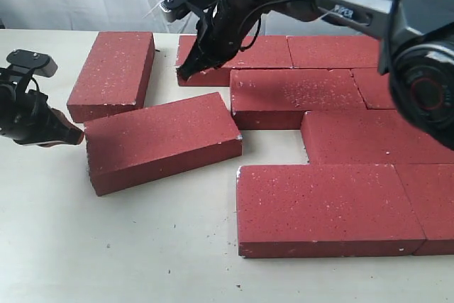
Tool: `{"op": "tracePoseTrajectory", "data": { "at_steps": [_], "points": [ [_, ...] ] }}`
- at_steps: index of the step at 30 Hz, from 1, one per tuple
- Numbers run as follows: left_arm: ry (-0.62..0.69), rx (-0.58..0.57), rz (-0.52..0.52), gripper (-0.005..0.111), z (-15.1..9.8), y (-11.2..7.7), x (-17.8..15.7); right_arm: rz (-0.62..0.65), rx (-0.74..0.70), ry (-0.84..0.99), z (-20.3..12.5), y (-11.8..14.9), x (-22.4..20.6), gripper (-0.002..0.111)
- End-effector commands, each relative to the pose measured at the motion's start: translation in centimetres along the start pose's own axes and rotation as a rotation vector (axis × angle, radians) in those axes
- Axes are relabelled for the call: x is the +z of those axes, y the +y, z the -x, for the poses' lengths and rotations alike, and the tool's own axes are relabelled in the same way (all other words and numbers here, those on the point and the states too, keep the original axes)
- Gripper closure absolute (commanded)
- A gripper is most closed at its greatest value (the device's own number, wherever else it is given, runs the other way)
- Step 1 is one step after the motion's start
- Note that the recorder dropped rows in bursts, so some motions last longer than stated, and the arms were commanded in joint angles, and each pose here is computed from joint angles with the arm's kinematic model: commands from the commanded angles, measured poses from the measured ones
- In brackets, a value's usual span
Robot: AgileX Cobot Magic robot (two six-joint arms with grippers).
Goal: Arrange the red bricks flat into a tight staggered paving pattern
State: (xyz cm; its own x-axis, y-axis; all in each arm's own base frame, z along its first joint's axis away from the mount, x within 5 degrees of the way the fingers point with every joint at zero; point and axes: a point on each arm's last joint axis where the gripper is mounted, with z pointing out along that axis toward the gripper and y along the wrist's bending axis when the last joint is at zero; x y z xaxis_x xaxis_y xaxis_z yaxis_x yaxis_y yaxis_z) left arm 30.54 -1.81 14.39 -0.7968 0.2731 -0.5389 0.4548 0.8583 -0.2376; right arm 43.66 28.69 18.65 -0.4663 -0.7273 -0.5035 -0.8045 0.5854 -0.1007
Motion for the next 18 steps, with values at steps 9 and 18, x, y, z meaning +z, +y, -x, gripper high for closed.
{"op": "tracePoseTrajectory", "data": {
  "at_steps": [9,18],
  "points": [
    [-0.002,0.001,-0.003,0.106,0.1,-0.1,-0.1,0.010,-0.027,0.088,-0.9,-0.7,4.2,0.109],
    [-0.014,-0.009,0.019,0.106,0.2,0.1,-0.1,0.068,-0.031,0.216,-1.6,-0.2,2.7,0.109]
  ]
}}
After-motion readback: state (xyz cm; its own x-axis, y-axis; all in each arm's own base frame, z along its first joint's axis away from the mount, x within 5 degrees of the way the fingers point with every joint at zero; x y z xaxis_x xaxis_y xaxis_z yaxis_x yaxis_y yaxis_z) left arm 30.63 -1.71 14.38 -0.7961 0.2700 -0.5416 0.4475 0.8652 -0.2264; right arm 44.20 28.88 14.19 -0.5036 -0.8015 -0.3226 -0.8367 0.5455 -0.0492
